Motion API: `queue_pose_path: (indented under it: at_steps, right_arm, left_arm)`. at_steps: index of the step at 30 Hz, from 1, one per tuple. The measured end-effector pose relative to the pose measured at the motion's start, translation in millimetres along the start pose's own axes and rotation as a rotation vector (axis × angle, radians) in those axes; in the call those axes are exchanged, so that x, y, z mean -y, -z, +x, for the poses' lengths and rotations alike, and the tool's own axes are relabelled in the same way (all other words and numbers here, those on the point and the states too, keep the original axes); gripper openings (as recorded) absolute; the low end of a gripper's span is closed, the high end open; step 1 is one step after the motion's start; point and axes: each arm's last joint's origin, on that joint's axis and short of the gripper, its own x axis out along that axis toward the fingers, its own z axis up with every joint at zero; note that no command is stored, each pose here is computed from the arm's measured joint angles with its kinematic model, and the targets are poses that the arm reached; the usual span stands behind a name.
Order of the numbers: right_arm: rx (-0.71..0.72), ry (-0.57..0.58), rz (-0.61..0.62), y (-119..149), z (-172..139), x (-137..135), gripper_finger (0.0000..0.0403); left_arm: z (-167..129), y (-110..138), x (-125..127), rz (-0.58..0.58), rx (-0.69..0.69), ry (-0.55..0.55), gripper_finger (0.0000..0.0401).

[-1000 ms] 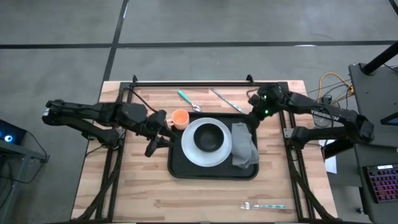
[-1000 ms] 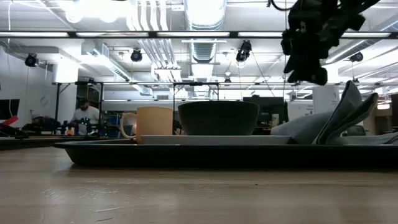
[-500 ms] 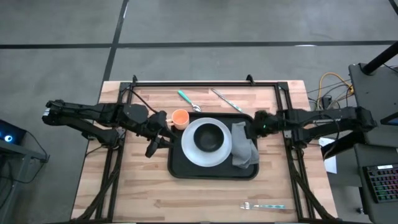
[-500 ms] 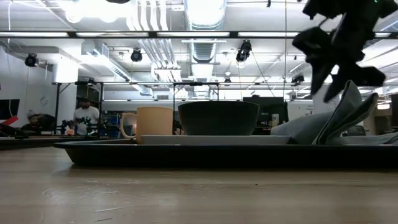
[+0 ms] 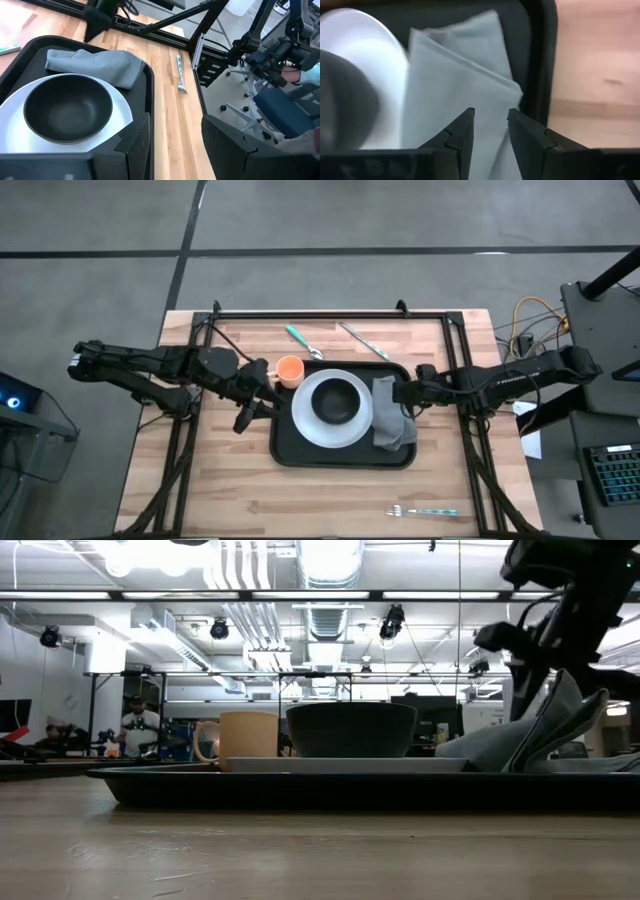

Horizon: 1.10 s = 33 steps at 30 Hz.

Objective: Set up tray
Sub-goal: Put the gray napkin on the black serving tray to the right of the white plate

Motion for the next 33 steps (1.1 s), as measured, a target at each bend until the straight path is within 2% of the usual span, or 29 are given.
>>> queue_pose_path:
  at_steps: [5, 14, 22, 33]
  right_arm:
    - [-0.043, -0.010, 0.009, 6.2, 11.2, -3.0, 0.0107]
    - [-0.064, 0.081, -0.005, 13.0, 26.6, -2.0, 0.0119]
    - [-0.058, 0.132, -0.001, 15.8, 36.1, -1.5, 0.0107]
    - [-0.058, 0.127, -0.011, 20.1, 48.7, -5.0, 0.0102]
  left_arm:
    - [0.0, 0.0, 0.0, 0.000, 0.000, 0.000, 0.0159]
    - [0.0, 0.4, 0.9, -0.015, -0.013, 0.030, 0.0159]
    - [0.0, 0.4, 1.0, -0.016, -0.013, 0.031, 0.0159]
    - [0.0, 0.4, 0.9, -0.016, -0.013, 0.031, 0.0159]
